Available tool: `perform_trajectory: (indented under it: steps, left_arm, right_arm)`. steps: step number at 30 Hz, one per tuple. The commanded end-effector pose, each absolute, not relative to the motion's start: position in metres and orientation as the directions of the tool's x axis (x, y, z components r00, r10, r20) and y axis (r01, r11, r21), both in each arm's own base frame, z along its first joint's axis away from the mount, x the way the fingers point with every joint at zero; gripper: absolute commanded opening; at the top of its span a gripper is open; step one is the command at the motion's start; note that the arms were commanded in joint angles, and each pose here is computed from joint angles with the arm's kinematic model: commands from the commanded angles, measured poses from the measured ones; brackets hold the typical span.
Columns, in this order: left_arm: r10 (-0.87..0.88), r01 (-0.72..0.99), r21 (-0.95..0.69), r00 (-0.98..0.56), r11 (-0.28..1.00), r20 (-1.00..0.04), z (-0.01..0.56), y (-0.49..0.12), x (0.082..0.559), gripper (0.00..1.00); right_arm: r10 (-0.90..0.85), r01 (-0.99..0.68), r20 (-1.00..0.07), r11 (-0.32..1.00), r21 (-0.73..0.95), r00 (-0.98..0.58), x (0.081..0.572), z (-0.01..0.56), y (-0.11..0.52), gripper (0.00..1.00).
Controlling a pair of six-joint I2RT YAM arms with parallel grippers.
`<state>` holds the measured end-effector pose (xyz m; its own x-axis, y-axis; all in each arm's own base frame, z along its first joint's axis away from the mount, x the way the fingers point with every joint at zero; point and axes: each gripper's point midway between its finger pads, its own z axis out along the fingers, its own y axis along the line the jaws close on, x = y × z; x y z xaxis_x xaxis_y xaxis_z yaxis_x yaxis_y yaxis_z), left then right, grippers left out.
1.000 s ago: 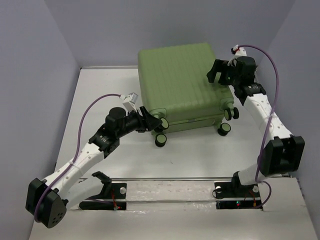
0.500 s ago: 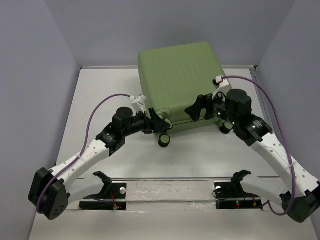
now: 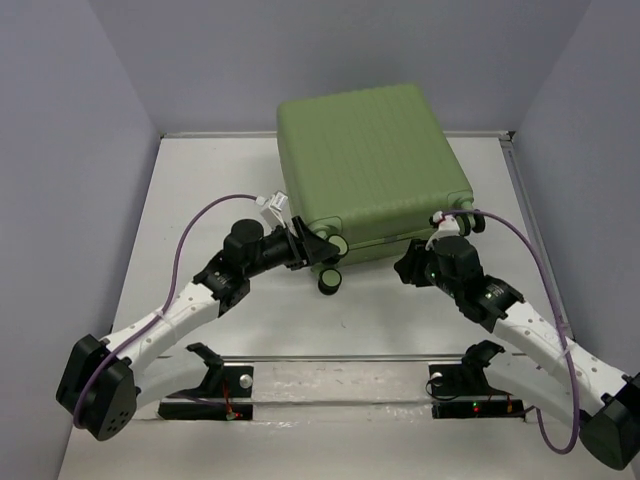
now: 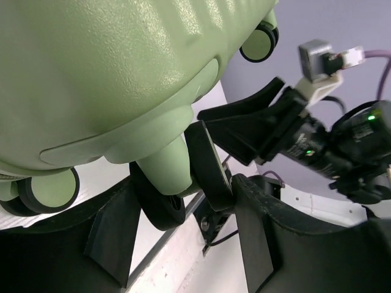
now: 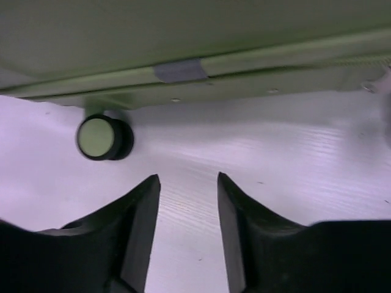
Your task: Pack the luggage
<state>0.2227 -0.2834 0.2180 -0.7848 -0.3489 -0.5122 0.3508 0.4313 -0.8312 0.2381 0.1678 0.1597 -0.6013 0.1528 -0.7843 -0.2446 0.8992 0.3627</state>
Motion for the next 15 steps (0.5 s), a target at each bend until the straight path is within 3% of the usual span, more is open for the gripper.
perform_trajectory:
  steps: [1, 2, 5, 11, 15]
  left_arm:
    - [-0.387, 0.401, -0.846, -0.76, 0.352, -0.522, 0.235, -0.286, 0.217, 0.13]
    - [-0.396, 0.396, -0.847, -0.757, 0.354, -0.519, 0.233, -0.285, 0.217, 0.06]
    - [-0.44, 0.401, -0.852, -0.733, 0.337, -0.519, 0.244, -0.279, 0.217, 0.06]
    - [-0.507, 0.417, -0.852, -0.684, 0.317, -0.524, 0.258, -0.264, 0.212, 0.06]
    - [-0.514, 0.423, -0.854, -0.683, 0.301, -0.519, 0.261, -0.261, 0.206, 0.06]
  right_arm:
    - [0.343, -0.093, -0.844, 0.906, 0.413, -0.412, 0.265, 0.175, 0.145, 0.42]
    - [0.369, -0.084, -0.852, 0.901, 0.427, -0.372, 0.267, 0.177, 0.141, 0.41]
    - [0.418, 0.013, -0.868, 0.903, 0.43, -0.27, 0.276, 0.178, 0.119, 0.45]
    - [0.479, 0.071, -0.869, 0.878, 0.474, -0.125, 0.281, 0.175, 0.097, 0.67]
    - [0.467, 0.096, -0.879, 0.883, 0.459, -0.093, 0.285, 0.168, 0.082, 0.68]
